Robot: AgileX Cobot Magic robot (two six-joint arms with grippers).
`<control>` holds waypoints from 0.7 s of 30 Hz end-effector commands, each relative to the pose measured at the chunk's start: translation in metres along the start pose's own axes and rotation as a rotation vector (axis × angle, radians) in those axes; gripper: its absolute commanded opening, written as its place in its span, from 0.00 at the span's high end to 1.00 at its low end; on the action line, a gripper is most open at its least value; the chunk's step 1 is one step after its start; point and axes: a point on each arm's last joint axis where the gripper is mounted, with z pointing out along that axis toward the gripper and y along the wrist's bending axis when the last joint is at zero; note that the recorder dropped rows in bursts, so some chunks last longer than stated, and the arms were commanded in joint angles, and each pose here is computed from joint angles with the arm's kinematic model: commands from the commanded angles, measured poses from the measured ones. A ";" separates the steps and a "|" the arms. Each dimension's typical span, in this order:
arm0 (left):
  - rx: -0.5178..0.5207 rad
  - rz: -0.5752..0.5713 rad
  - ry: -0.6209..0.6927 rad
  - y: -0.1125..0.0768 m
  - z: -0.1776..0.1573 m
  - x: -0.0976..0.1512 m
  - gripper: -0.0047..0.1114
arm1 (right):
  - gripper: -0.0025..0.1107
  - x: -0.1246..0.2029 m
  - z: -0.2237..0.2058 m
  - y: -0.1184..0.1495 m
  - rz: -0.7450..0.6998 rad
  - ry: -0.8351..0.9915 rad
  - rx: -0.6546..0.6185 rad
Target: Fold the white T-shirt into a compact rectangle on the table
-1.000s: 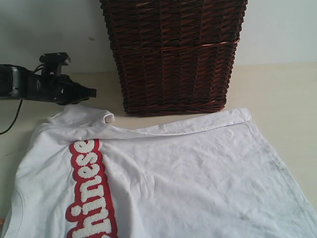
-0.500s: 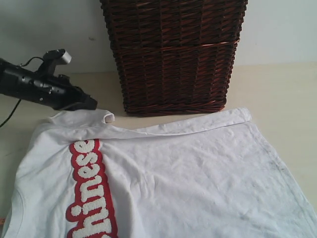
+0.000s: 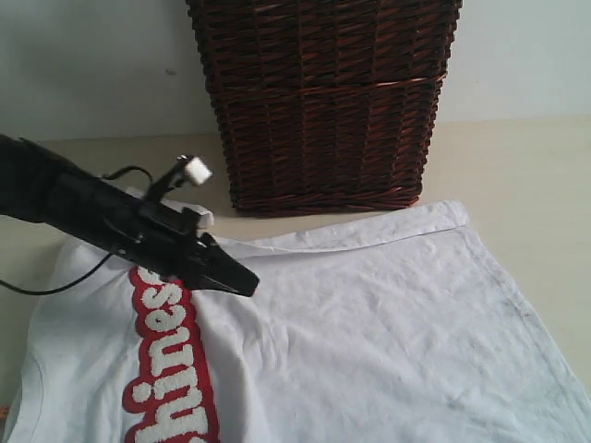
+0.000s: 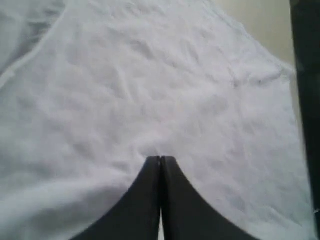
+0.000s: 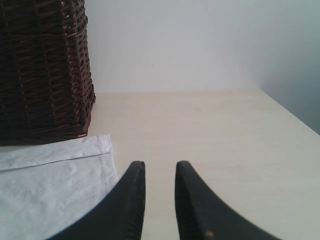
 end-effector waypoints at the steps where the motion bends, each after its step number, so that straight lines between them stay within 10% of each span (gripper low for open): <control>1: -0.148 0.306 0.075 -0.024 0.054 -0.016 0.96 | 0.77 0.001 0.000 0.000 -0.007 -0.005 -0.002; 21: -0.152 0.469 0.438 -0.096 0.157 -0.029 0.96 | 0.77 0.001 0.000 0.000 -0.007 -0.005 -0.002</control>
